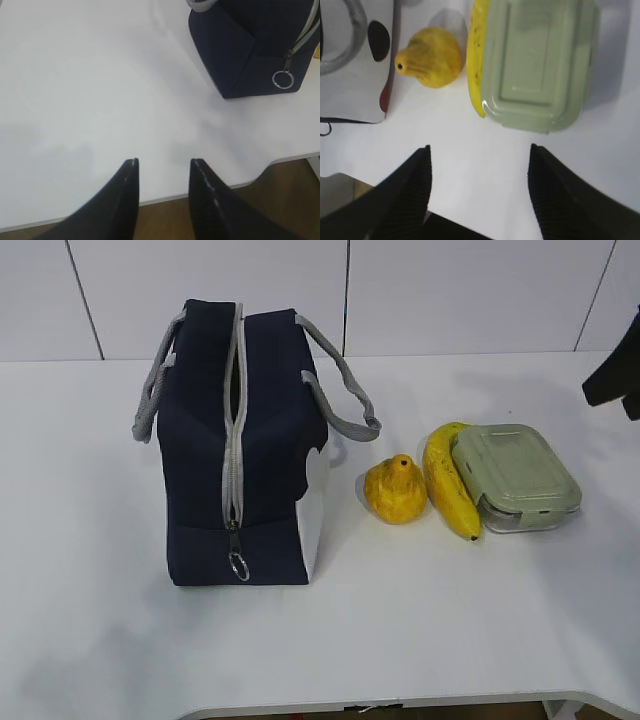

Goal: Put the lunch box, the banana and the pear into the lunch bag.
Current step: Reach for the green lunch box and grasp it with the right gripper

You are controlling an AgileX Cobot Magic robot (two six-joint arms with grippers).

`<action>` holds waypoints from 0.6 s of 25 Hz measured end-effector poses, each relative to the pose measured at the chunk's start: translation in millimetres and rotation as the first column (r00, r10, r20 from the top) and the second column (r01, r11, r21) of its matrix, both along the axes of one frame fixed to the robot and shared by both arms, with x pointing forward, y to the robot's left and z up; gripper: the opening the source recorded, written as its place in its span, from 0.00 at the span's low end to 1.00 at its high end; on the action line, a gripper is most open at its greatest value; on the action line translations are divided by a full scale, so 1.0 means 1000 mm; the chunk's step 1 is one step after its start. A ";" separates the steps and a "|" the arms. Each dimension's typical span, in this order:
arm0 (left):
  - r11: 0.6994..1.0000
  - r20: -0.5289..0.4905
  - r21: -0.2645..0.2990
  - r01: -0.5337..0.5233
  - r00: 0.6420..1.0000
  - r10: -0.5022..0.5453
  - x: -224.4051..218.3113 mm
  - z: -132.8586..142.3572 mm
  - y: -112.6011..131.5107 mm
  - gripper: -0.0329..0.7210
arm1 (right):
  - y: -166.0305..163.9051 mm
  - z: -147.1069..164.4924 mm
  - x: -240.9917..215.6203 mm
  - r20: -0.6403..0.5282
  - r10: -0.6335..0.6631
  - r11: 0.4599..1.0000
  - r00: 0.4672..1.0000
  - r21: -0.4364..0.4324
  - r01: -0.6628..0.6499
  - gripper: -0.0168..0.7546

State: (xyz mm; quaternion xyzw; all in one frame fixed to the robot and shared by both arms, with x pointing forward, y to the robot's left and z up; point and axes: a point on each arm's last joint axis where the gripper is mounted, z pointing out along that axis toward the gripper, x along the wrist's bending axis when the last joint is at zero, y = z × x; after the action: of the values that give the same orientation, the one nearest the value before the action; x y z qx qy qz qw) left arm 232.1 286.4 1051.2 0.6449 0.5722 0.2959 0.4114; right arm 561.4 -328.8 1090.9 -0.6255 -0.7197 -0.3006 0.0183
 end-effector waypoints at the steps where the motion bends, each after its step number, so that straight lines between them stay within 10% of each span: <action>1: 1.000 0.000 0.000 0.000 1.000 0.000 0.000 0.000 0.000 0.36 | -0.003 -0.001 0.007 0.011 0.003 1.000 1.000 0.021 -0.003 0.66; 15: 1.000 0.000 0.000 0.000 1.000 0.000 0.000 0.000 0.000 0.36 | -0.012 -0.018 0.039 0.006 0.007 0.997 1.000 0.076 -0.007 0.66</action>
State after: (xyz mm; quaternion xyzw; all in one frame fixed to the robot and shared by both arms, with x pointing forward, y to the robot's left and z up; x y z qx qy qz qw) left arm 232.1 286.4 1051.2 0.6449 0.5722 0.2959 0.4114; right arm 600.2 -341.1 1072.9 -0.6210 -0.7101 -0.3292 0.0410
